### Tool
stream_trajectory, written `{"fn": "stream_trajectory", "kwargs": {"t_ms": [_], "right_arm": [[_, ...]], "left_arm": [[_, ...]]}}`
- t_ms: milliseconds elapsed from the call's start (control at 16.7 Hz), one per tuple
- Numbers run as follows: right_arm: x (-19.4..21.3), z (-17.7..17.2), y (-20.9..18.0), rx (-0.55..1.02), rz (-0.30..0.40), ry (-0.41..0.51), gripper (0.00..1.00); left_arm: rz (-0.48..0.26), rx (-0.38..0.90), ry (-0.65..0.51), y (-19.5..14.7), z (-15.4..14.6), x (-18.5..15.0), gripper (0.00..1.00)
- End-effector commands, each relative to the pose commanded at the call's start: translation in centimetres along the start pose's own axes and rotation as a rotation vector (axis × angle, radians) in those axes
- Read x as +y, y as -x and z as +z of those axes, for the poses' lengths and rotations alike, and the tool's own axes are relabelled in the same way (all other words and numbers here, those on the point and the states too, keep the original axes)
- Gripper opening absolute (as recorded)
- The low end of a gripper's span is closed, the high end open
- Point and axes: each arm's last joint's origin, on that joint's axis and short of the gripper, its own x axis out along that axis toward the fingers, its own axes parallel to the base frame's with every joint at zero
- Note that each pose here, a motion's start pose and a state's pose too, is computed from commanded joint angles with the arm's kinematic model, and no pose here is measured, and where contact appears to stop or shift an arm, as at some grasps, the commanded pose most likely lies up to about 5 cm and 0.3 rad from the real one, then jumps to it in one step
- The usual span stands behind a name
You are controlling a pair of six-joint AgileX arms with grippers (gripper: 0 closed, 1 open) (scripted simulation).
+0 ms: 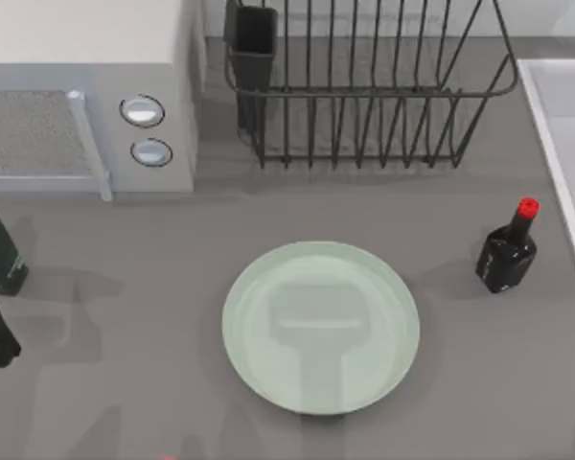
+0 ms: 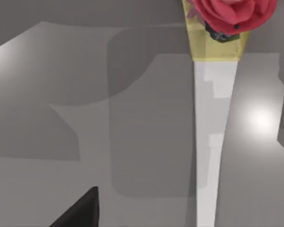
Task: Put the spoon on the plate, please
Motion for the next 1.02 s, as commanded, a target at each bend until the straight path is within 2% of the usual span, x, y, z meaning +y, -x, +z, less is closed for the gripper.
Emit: {"fn": "stream_trajectory", "kwargs": {"t_ms": [240,540,1020], "right_arm": [[0.5,0.0,-3.4,0.0,0.006,0.0,1.0],[0.7,0.0,-3.9,-0.001,0.009,0.0,1.0],[0.7,0.0,-3.9,-0.001,0.009,0.0,0.4]], "left_arm": [[0.0,0.0,0.0,0.0,0.0,0.0,1.0],[0.0,0.0,0.0,0.0,0.0,0.0,1.0],[0.0,0.0,0.0,0.0,0.0,0.0,1.0]]}}
